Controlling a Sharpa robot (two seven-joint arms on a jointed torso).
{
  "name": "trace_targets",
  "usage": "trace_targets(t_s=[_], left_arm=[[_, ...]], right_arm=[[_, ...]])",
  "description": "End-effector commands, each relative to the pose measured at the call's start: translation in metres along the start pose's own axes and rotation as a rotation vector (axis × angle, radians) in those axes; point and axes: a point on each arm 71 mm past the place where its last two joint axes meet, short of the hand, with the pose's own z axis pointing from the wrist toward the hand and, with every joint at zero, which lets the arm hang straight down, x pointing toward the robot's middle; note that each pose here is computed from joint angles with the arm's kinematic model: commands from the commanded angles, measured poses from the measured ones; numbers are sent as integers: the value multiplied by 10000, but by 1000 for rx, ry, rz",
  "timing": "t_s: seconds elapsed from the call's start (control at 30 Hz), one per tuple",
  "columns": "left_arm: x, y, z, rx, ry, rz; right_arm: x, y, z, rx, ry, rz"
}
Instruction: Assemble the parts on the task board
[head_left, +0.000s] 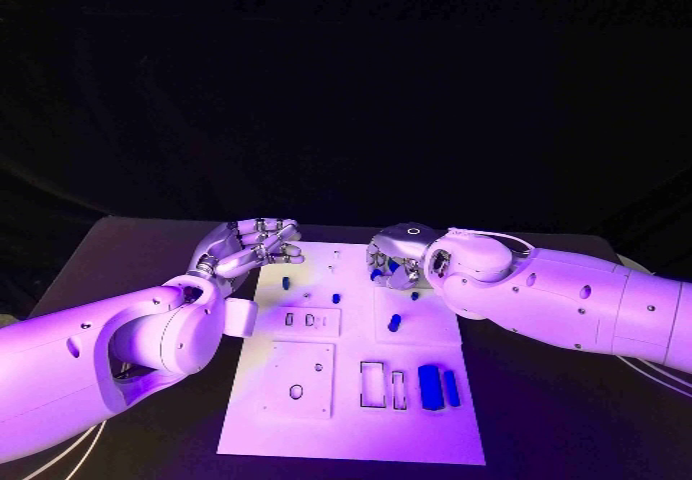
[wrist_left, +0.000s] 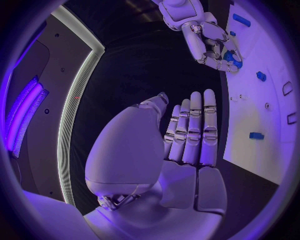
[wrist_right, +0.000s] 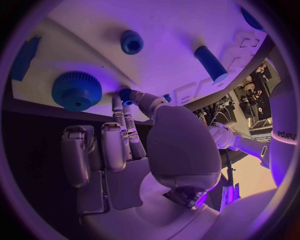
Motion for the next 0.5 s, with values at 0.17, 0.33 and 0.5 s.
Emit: trace_targets(t_s=[0.17, 0.33, 0.5], left_arm=[[11, -14, 11, 4, 19, -11], [3, -12, 17, 4, 18, -11], [3, -9, 23, 4, 19, -12]], right_arm=[[-45, 20, -41, 8, -104, -1], [-105, 60, -46, 6, -167, 9], [-153, 23, -10, 48, -215, 16]])
